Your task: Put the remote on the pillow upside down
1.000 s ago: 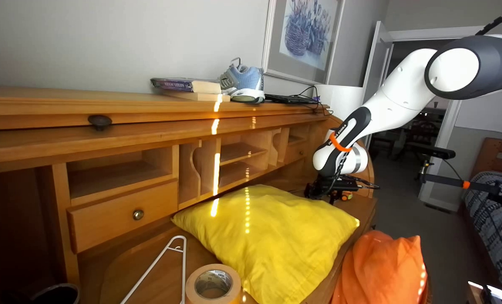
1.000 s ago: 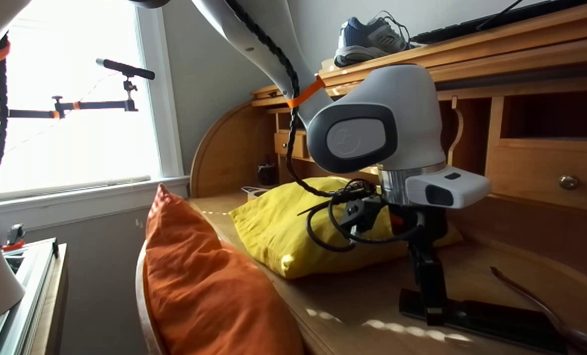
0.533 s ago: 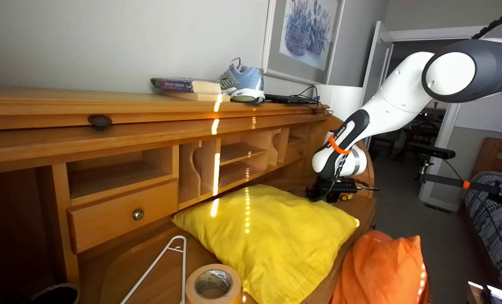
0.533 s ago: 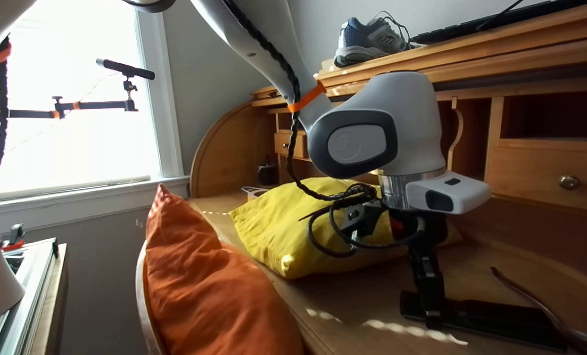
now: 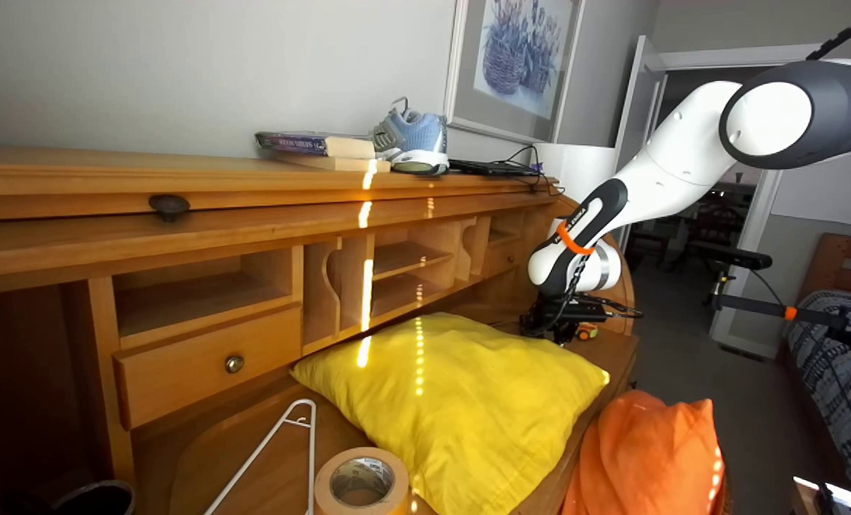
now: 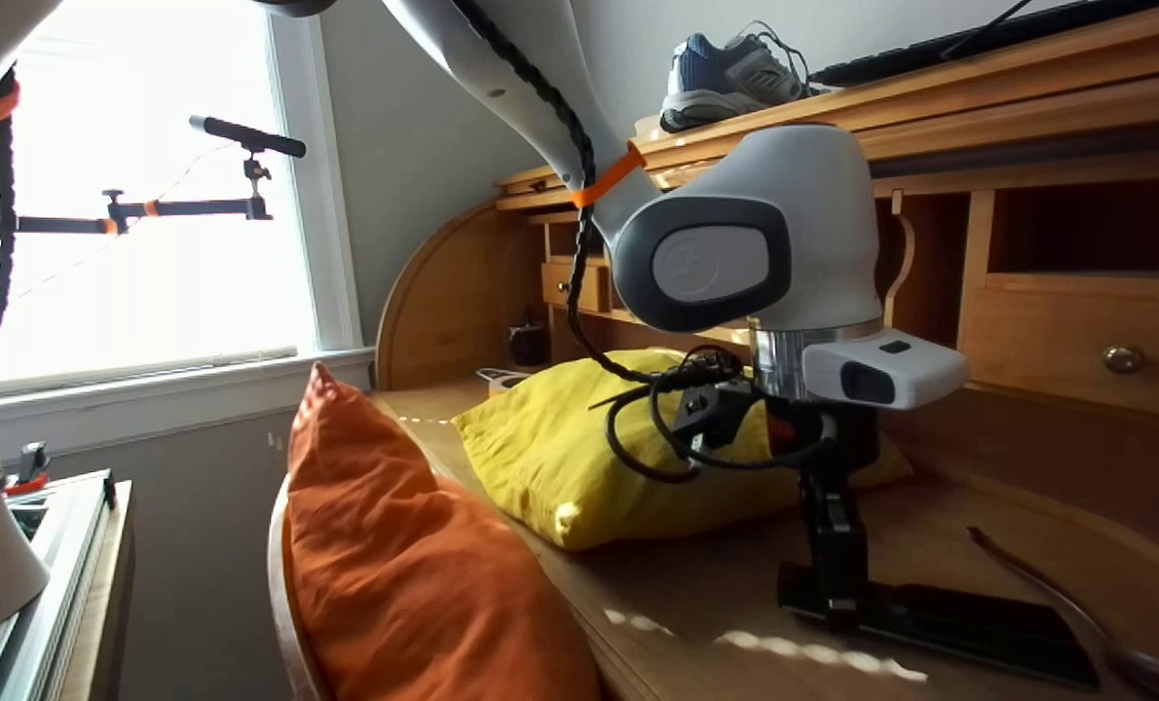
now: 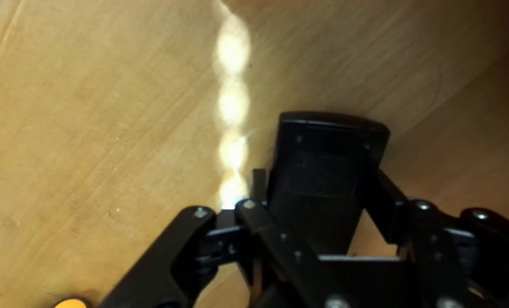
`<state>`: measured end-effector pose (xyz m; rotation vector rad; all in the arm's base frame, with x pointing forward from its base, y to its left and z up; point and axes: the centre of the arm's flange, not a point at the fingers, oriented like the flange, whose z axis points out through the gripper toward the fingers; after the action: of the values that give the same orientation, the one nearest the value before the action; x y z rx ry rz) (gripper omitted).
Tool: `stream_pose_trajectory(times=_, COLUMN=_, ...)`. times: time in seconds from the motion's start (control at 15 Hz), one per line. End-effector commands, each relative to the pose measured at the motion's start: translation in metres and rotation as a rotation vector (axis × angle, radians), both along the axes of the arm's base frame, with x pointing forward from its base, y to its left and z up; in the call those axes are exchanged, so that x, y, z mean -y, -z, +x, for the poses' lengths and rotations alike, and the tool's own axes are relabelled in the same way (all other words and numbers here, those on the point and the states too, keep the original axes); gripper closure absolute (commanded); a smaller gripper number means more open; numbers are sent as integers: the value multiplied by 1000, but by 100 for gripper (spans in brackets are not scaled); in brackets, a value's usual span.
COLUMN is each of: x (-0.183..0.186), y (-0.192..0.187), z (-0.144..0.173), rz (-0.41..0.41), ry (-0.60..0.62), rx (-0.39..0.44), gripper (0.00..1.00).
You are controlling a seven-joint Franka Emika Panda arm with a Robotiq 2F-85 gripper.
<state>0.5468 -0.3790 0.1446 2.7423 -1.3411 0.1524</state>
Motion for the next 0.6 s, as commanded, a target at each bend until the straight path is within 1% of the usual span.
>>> stream_pose_trajectory(times=0.0, x=-17, y=-47, z=-10, rz=61, ry=-25, rx=-30, gripper=66)
stream_pose_trajectory(times=0.33, x=-30, y=-104, z=-13, rz=83, ry=-73, rx=-29, gripper=66)
stream_pose_trajectory(times=0.53, x=-36, y=-131, z=-16, rz=86, ry=-98, rx=-21, gripper=66)
